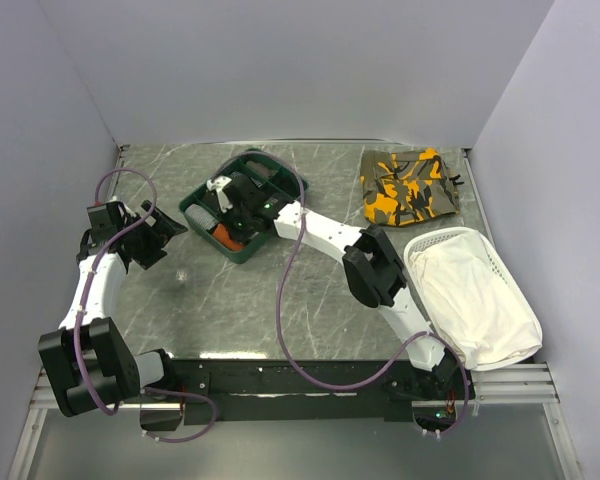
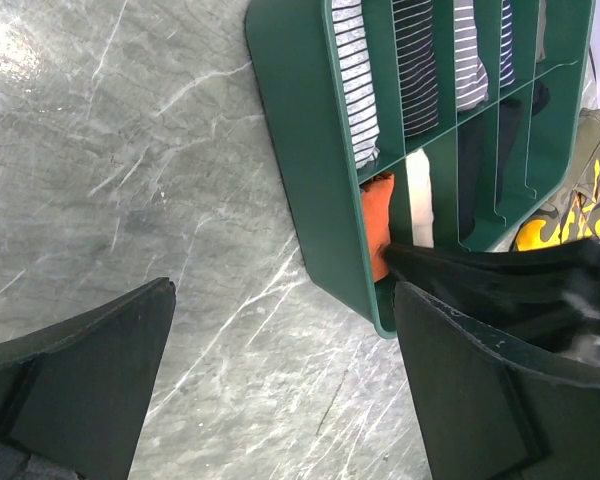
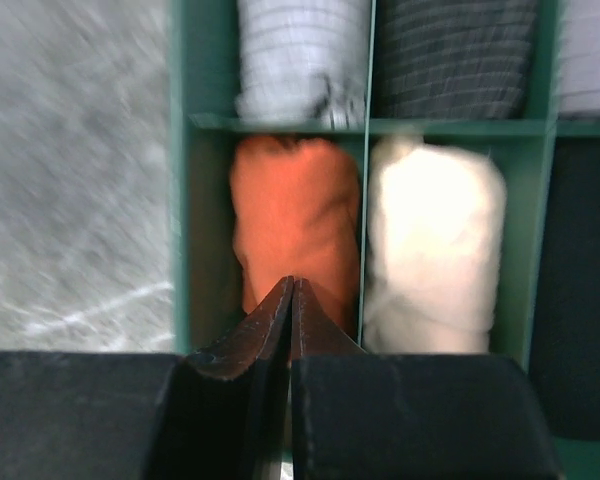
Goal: Roll the underwear
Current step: Place the underwear in the storage box.
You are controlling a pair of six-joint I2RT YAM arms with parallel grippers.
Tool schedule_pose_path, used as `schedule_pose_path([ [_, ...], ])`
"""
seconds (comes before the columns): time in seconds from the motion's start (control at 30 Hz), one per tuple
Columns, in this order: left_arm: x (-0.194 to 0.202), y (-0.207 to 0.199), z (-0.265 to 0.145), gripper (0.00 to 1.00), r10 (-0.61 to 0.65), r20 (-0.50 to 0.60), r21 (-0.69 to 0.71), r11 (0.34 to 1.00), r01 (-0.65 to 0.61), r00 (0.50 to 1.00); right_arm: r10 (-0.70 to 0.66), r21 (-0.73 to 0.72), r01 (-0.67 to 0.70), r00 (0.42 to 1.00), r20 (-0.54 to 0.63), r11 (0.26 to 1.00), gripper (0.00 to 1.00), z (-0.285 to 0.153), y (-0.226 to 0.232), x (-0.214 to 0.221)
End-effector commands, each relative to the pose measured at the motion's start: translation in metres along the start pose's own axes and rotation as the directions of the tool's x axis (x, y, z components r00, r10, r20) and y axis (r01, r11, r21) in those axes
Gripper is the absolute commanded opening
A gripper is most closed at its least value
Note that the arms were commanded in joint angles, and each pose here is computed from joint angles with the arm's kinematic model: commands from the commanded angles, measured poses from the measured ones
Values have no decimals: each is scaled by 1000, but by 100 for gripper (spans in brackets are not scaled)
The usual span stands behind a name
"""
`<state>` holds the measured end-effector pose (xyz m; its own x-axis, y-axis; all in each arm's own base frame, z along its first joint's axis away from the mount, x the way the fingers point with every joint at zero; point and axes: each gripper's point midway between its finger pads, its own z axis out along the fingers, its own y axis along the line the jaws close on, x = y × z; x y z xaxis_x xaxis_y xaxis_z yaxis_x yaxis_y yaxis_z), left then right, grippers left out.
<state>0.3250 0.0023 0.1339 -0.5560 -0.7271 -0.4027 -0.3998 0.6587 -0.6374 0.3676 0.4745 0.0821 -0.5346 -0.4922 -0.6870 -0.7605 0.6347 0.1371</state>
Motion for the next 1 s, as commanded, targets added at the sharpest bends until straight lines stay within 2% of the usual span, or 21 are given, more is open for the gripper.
schedule_pose_path([
  [0.0, -3, -2, 1, 97, 28, 2, 18, 999, -29, 1000, 1, -25, 4, 979, 205, 1000, 8, -38, 11, -80],
  [0.6, -1, 3, 5, 96, 27, -8, 3, 1000, -27, 1000, 33, -60, -26, 993, 112, 998, 13, 26, 9, -49],
  [0.87, 0, 6, 4, 96, 30, -4, -10, 999, -30, 1000, 41, -68, -33, 993, 107, 997, 14, 35, 9, -41],
  [0.97, -1, 5, 4, 97, 26, -5, -3, 1000, -26, 1000, 29, -55, -21, 990, 142, 998, 16, 27, 8, -52],
])
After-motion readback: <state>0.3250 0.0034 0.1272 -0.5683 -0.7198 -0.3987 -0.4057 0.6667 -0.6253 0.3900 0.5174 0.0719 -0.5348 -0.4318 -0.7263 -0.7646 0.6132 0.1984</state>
